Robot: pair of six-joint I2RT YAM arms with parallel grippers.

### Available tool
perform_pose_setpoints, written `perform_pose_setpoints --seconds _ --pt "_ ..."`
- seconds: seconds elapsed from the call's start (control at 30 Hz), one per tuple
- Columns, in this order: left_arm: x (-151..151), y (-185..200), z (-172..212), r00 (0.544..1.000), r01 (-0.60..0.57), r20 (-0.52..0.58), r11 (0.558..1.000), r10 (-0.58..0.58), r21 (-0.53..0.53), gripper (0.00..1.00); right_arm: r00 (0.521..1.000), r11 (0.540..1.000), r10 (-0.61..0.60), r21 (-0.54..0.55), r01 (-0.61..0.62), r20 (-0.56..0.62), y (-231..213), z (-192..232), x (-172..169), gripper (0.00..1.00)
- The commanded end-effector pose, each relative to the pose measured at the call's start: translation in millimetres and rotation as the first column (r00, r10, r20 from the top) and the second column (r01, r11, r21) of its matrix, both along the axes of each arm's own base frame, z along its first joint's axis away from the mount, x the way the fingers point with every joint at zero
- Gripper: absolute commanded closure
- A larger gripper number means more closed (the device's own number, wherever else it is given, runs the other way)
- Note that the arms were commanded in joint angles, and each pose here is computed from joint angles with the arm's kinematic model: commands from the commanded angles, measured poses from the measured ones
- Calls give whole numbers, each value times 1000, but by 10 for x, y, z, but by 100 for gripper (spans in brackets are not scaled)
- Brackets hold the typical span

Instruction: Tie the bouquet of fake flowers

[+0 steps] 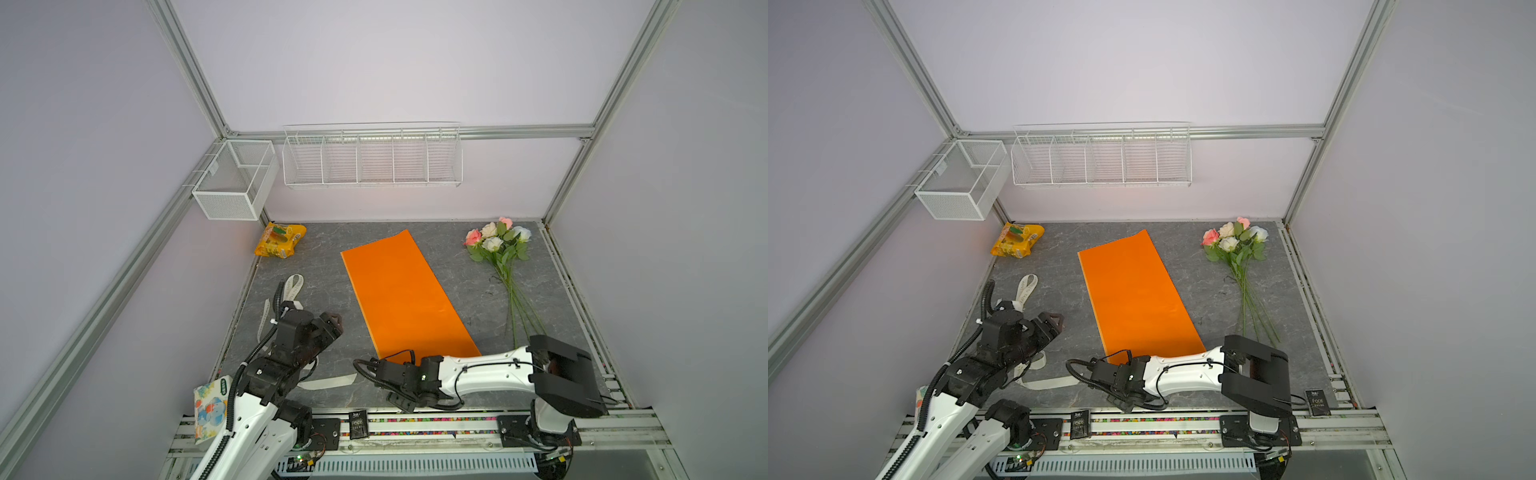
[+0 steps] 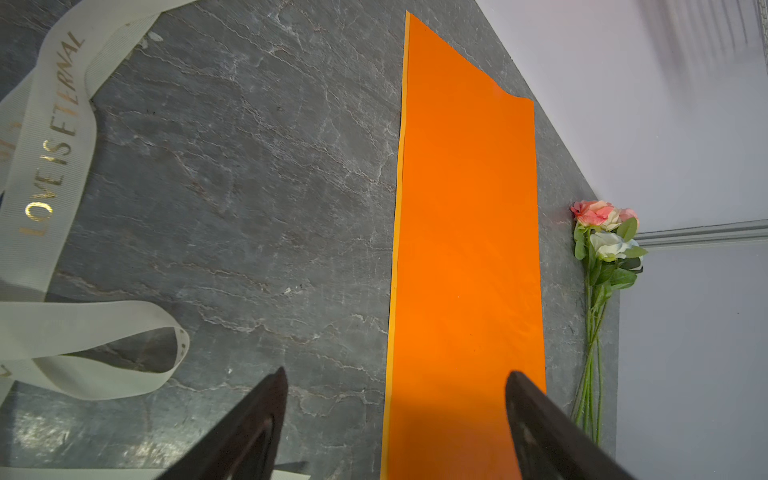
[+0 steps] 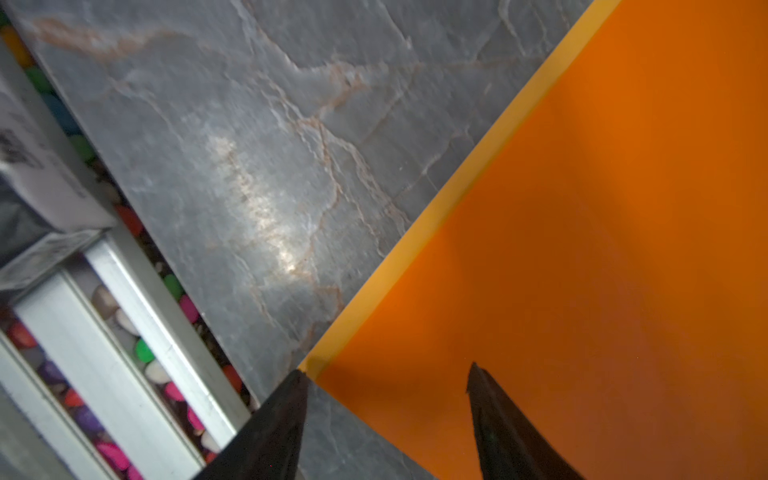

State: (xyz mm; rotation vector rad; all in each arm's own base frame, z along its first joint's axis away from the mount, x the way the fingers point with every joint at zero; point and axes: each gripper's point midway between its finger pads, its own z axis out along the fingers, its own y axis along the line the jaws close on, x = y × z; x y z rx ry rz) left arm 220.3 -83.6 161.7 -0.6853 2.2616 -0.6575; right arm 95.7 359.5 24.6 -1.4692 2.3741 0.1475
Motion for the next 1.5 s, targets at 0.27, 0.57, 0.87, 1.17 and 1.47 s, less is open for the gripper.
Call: perform_pose_setpoints --seconds 0.27,0.57,0.87,1.17,1.47 --pt "2 -54 -51 999 23 -22 1000 -23 -15 17 995 995 -96 -32 95 -35 -141 -261 79 56" --pt "52 -133 -71 998 48 -36 998 -49 -30 17 992 994 -107 -32 105 -62 -134 -322 60 76" --pt "43 -177 -174 995 71 -70 997 -73 -31 18 982 988 -151 18 154 -114 -122 -269 114 87" --pt "47 -144 -165 996 61 -64 998 -61 -15 17 987 990 -139 14 140 -78 -108 37 161 55" --pt "59 -166 -185 994 76 -73 997 -76 -11 17 992 993 -118 -36 117 -45 -108 1 85 46"
